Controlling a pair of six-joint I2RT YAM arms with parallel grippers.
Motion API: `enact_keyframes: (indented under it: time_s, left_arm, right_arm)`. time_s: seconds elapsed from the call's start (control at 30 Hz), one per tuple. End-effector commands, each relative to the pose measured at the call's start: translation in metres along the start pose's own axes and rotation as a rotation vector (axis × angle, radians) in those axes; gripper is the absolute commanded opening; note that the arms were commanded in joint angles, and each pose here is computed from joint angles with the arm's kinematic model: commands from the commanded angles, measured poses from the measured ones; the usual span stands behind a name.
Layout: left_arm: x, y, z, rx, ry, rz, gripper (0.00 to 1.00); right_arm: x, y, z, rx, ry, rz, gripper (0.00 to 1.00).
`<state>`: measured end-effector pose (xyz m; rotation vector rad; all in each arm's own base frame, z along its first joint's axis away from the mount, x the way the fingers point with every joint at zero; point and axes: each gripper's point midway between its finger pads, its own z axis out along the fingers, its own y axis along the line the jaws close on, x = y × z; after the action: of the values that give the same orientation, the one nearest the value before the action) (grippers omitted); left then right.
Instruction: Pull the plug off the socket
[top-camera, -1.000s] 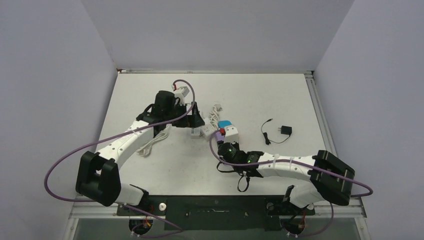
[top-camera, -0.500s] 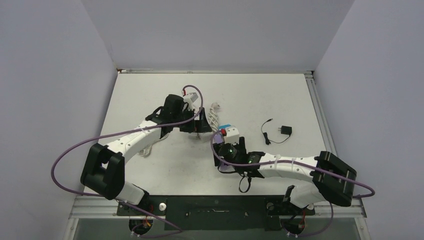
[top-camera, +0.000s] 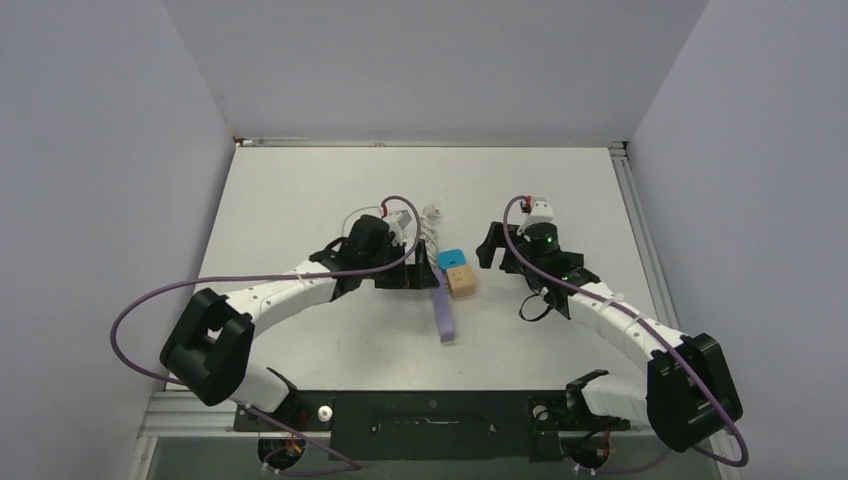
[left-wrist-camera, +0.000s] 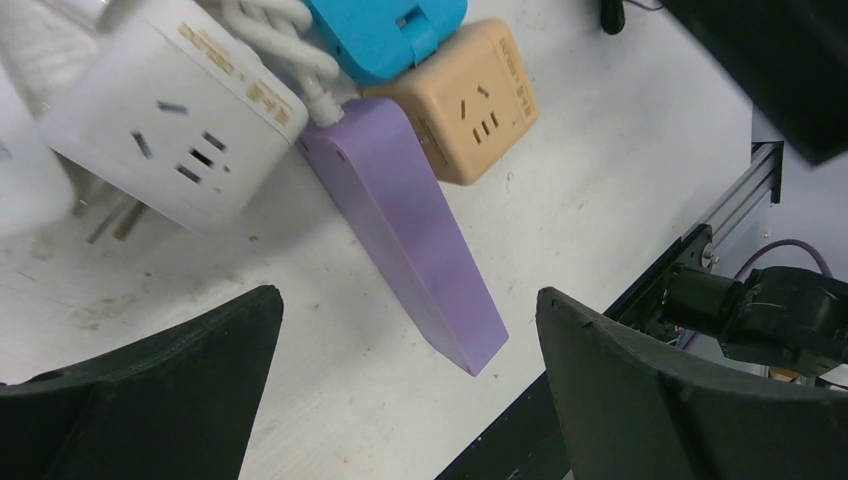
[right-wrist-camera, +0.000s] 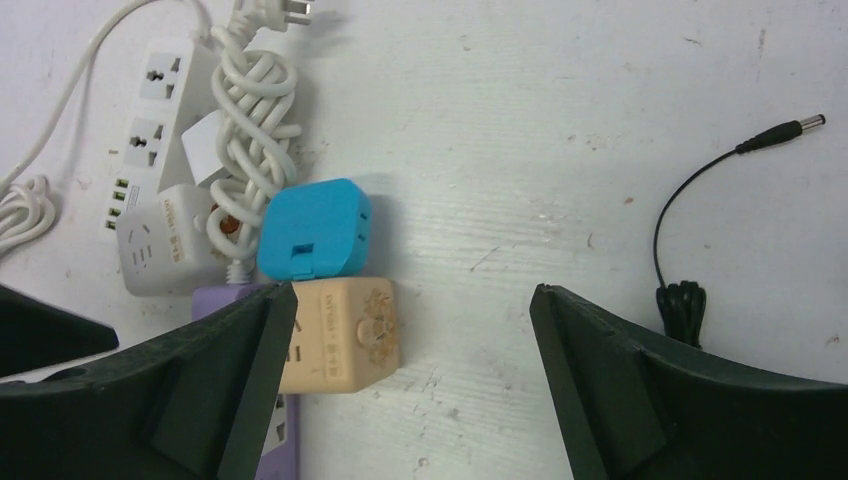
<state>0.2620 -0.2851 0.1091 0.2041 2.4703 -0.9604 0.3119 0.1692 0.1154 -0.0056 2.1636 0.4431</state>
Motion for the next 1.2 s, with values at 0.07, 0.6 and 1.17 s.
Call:
enact_keyframes:
  time_s: [0.07, 0.6, 1.17]
  left_arm:
    - [0.01, -0.029, 0.012, 0.016, -0.125, -0.096, 0.96]
    - [0.047, -0.007, 0.046, -0.135, -0.073, -0.113, 0.99]
    - [0.067, 0.013, 0.056, -0.166, -0.042, -0.125, 0.58]
  right_arm:
    - [0.005, 0.015, 0.015, -0.221, 0.045, 0.023, 0.92]
    - [0.046, 0.034, 0.016, -0.125, 0.056, -0.083, 0.91]
    - [0.067, 0.049, 0.027, 0.024, 0.058, -0.22, 0.95]
